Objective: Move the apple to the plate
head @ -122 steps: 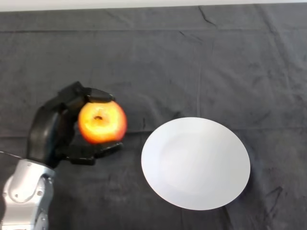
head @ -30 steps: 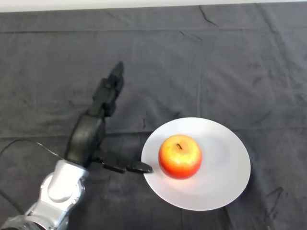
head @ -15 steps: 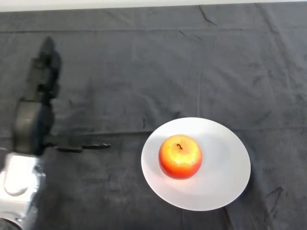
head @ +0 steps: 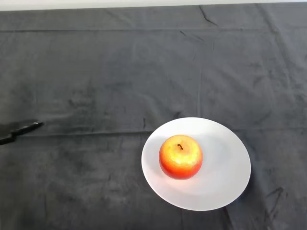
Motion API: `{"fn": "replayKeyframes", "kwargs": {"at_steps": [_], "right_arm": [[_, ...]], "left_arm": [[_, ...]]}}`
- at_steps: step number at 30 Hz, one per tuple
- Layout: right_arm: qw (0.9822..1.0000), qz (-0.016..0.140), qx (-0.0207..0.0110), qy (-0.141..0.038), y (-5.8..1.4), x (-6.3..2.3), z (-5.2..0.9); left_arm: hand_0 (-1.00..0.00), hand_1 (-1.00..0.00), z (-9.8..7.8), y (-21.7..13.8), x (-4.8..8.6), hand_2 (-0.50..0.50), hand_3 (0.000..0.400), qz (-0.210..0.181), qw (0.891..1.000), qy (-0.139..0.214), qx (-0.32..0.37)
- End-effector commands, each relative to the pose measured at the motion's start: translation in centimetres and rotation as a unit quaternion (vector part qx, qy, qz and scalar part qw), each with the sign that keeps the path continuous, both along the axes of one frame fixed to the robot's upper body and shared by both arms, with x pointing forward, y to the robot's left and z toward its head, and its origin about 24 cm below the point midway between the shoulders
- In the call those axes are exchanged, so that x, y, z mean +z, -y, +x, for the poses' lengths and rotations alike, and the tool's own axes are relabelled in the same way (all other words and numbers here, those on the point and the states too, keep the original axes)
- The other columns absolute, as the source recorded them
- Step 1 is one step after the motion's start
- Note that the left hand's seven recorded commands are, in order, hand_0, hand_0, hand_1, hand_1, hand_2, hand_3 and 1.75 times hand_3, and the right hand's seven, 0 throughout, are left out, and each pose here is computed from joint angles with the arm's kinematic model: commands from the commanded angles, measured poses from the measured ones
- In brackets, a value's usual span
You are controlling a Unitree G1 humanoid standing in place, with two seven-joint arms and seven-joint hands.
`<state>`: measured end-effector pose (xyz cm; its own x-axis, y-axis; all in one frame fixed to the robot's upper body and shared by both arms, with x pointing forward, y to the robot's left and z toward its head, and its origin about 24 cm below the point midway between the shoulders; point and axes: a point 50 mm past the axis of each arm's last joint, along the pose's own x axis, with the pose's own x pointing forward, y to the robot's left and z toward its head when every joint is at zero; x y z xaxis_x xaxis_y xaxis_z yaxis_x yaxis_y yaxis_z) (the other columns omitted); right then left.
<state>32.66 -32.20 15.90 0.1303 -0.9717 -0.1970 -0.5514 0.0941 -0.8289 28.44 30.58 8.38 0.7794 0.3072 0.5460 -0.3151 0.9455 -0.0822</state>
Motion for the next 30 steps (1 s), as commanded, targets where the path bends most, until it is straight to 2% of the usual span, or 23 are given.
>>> {"fn": "replayKeyframes", "kwargs": {"at_steps": [1,9,17,24,30], "right_arm": [[0.9999,-0.004,-0.0138,0.006,0.73,0.40,-0.36],[0.9999,-0.004,-0.0140,0.006,0.72,0.41,-0.37],[0.9999,-0.004,-0.0143,0.007,0.72,0.41,-0.37],[0.9999,-0.004,-0.0145,0.007,0.71,0.41,-0.37],[0.9999,-0.004,-0.0148,0.007,0.71,0.42,-0.38]], "left_arm": [[0.00,0.00,-1.5,-2.7,0.1,0.00,0.000,0.013,0.999,-0.006,0.043],[0.00,0.00,-3.2,-5.9,0.2,0.00,0.000,-0.023,0.994,0.003,0.110],[0.00,0.00,-5.4,-8.9,0.3,0.00,0.000,-0.055,0.984,0.013,0.171],[0.00,0.00,-7.7,-11.4,0.4,0.00,0.000,-0.090,0.970,0.026,0.225],[0.00,0.00,-10.1,-13.5,0.3,0.00,0.000,-0.142,0.951,0.047,0.273]]}}
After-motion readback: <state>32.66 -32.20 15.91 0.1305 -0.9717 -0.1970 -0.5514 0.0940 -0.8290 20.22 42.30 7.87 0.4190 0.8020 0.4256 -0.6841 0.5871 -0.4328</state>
